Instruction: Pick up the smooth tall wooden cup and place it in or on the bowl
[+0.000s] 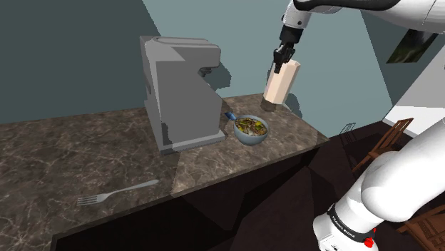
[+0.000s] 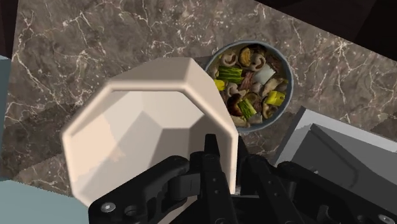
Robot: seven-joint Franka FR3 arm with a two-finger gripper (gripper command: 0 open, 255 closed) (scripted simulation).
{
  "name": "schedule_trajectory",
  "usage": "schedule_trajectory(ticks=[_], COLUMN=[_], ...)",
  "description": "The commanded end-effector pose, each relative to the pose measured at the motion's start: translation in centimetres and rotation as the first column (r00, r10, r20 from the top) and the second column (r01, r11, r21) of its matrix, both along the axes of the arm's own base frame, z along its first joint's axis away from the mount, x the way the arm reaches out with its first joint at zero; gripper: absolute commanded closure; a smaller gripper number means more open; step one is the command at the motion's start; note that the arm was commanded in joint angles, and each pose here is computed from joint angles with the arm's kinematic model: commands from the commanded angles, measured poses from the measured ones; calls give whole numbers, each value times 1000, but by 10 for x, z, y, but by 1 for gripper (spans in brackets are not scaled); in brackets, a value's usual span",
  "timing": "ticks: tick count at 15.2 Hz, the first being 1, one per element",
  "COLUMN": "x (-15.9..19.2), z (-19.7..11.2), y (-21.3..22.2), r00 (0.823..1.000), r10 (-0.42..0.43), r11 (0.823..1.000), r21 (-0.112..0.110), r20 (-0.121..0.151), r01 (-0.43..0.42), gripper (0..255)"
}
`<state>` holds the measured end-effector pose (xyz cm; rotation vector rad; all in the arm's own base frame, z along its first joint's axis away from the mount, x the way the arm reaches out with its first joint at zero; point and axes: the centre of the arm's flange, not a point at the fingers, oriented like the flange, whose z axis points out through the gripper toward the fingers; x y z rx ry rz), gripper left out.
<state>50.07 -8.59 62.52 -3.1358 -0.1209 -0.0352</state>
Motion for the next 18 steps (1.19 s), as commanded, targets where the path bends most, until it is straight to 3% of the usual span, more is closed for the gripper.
schedule_trajectory(ticks=[1, 9, 18], x=[1, 4, 4], z=[7, 26, -21], y=[24, 125, 125], r00=[1000, 1000, 1000], r10=[-2, -2, -2], r11=[1000, 1000, 1000], r21=[-1, -1, -1], r20=[0, 0, 0], r01=[2, 2, 2], gripper=[255, 255, 255])
